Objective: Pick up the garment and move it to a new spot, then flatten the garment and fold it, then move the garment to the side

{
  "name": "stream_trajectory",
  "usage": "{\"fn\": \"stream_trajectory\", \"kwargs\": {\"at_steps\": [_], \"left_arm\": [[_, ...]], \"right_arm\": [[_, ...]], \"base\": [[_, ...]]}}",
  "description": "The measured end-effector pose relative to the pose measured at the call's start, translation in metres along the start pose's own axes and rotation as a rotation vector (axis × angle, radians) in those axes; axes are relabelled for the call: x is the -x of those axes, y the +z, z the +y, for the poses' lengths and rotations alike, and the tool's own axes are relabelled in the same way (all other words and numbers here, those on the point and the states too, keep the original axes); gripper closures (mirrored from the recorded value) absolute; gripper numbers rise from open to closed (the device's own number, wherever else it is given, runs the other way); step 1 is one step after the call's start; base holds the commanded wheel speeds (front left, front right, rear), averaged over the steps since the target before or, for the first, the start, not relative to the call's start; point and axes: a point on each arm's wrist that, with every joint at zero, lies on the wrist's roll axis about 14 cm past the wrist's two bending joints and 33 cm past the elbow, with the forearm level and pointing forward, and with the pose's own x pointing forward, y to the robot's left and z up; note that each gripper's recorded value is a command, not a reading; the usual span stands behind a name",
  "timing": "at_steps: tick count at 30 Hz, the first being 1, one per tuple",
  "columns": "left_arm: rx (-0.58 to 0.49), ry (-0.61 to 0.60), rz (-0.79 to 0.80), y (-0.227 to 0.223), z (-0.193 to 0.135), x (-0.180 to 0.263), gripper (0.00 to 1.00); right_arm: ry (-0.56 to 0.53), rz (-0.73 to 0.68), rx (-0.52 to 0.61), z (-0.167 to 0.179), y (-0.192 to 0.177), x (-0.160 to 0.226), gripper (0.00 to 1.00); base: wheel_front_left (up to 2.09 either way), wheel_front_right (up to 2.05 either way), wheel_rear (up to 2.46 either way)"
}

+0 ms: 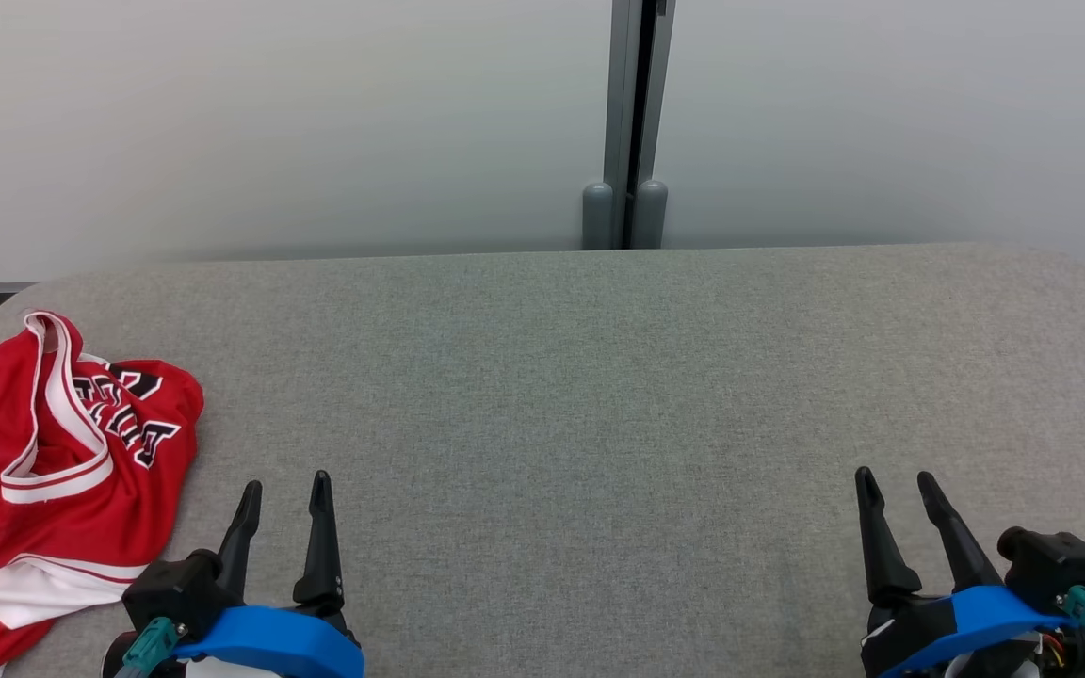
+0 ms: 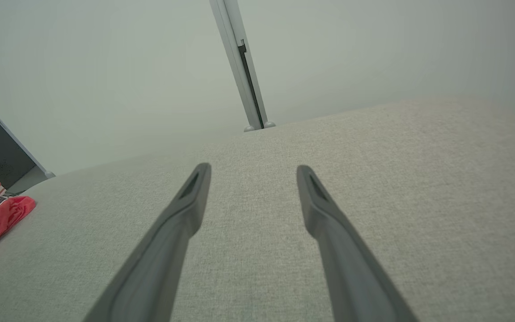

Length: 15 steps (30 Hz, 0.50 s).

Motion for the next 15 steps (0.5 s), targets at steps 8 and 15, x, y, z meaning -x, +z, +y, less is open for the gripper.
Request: {"fn": "stream_trajectory", "kwargs": {"at_steps": [8, 15], "left_arm": [[-0.039, 0.0, 0.034, -0.0068, -0.0007, 0.003, 0.0], [-0.091, 0.004, 0.043, -0.0081, 0.0005, 0.0056, 0.0]], "right_arm": [[0.015, 0.022, 0.058, 0.0031, -0.0054, 0.0006, 0.0], [0.022, 0.033, 0.108, 0.0032, -0.0081, 0.0011, 0.0]], "base": [[0.0, 0.0, 0.0], [0.0, 0.0, 0.0]]}}
